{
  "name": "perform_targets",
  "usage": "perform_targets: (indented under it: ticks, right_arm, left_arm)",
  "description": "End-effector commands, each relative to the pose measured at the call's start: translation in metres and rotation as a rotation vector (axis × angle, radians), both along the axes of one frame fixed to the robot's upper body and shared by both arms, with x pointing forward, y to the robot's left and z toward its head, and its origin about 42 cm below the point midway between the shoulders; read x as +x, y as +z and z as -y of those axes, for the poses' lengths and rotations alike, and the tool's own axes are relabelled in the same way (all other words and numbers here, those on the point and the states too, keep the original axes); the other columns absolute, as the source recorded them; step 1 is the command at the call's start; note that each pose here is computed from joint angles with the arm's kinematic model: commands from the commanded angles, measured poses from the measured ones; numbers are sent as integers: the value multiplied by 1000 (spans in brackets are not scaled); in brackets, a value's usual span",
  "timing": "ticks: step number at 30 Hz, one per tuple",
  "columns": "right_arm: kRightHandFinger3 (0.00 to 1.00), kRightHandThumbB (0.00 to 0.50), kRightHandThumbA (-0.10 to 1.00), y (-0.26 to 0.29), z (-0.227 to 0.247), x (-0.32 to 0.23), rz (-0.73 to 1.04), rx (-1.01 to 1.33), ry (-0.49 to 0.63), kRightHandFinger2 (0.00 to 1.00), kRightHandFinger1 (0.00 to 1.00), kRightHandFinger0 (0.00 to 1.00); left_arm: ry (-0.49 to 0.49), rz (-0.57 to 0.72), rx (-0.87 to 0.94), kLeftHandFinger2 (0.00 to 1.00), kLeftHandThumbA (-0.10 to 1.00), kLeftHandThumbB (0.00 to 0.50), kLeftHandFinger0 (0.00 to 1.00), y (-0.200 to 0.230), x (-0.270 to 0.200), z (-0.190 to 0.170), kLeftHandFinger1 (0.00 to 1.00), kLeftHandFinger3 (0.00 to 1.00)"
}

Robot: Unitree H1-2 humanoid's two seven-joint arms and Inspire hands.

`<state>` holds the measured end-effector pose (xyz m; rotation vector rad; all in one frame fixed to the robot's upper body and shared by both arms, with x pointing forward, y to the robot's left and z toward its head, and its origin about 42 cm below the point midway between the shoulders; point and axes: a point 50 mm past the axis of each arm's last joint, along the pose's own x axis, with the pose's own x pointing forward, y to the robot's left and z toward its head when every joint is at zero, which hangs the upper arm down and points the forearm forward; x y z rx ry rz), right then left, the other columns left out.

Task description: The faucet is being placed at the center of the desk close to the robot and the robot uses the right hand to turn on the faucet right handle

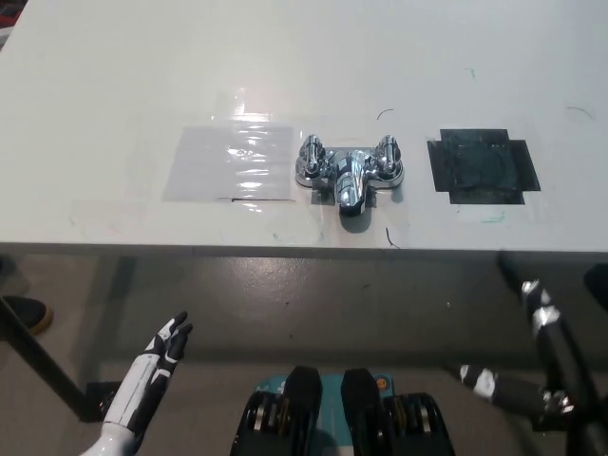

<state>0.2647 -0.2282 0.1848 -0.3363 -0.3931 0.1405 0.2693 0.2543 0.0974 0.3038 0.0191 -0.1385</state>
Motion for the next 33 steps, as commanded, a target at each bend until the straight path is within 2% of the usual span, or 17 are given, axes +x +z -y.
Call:
perform_targets:
  ticks: [1,3,6,7,9,12,15,19,22,23,25,26,27,30,32,33]
  right_arm:
    - [1000,260,1000,90,10,15,150,-179,-82,1000,1000,1000]
    - [1000,280,1000,113,11,27,160,-230,-85,1000,1000,1000]
    - [1000,272,1000,141,11,39,150,-277,-80,1000,1000,1000]
    - [1000,251,1000,157,10,49,131,-309,-64,1000,1000,1000]
    - [1000,254,1000,179,10,67,129,-335,-41,1000,1000,1000]
    - [1000,215,1000,198,7,89,115,-359,-10,1000,1000,1000]
    - [1000,229,1000,222,-3,134,40,-392,14,1000,1000,1000]
    - [1000,200,1000,239,-13,174,-39,-436,39,1000,1000,1000]
    - [1000,130,1000,249,-21,201,-87,-452,59,1000,1000,1000]
    - [1000,149,1000,251,-24,210,-106,-448,63,1000,1000,1000]
    - [1000,148,1000,259,-32,226,-137,-461,59,1000,1000,1000]
    - [1000,124,1000,264,-36,231,-146,-459,73,1000,1000,1000]
    - [1000,121,1000,267,-39,235,-153,-454,74,1000,1000,1000]
    - [1000,150,992,276,-48,245,-174,-475,25,1000,1000,1000]
    - [1000,195,993,279,-55,255,-201,-487,-24,1000,1000,1000]
    - [1000,170,984,281,-59,260,-210,-483,-21,1000,1000,1000]
  left_arm:
    - [-70,135,10,1000,1000,459,1000,35,3,10,1000,1000]
    - [-77,147,0,1000,1000,464,1000,39,4,12,1000,1000]
    - [-81,148,7,1000,1000,463,1000,42,6,13,1000,1000]
    - [-80,146,14,1000,1000,463,1000,41,6,13,1000,1000]
    - [-73,131,11,1000,1000,472,1000,34,8,13,1000,1000]
    - [-69,112,4,1000,1000,469,1000,28,10,13,1000,1000]
    - [-67,72,13,1000,1000,461,1000,17,12,9,1000,1000]
    - [-61,46,8,1000,992,439,1000,6,12,7,1000,1000]
    - [-60,31,9,1000,990,444,1000,1,11,6,1000,1000]
    - [-61,28,5,1000,987,452,1000,0,11,5,1000,1000]
    - [-63,18,6,1000,988,452,1000,-2,10,4,1000,1000]
    - [-62,17,10,1000,989,454,1000,-2,10,4,1000,1000]
    - [-62,18,9,1000,988,455,1000,-2,11,5,1000,1000]
    - [-60,17,15,1000,991,463,1000,-3,13,6,1000,1000]
    - [-60,17,23,1000,987,465,1000,-3,13,6,1000,1000]
    - [-59,14,15,1000,970,470,1000,-3,13,7,1000,1000]
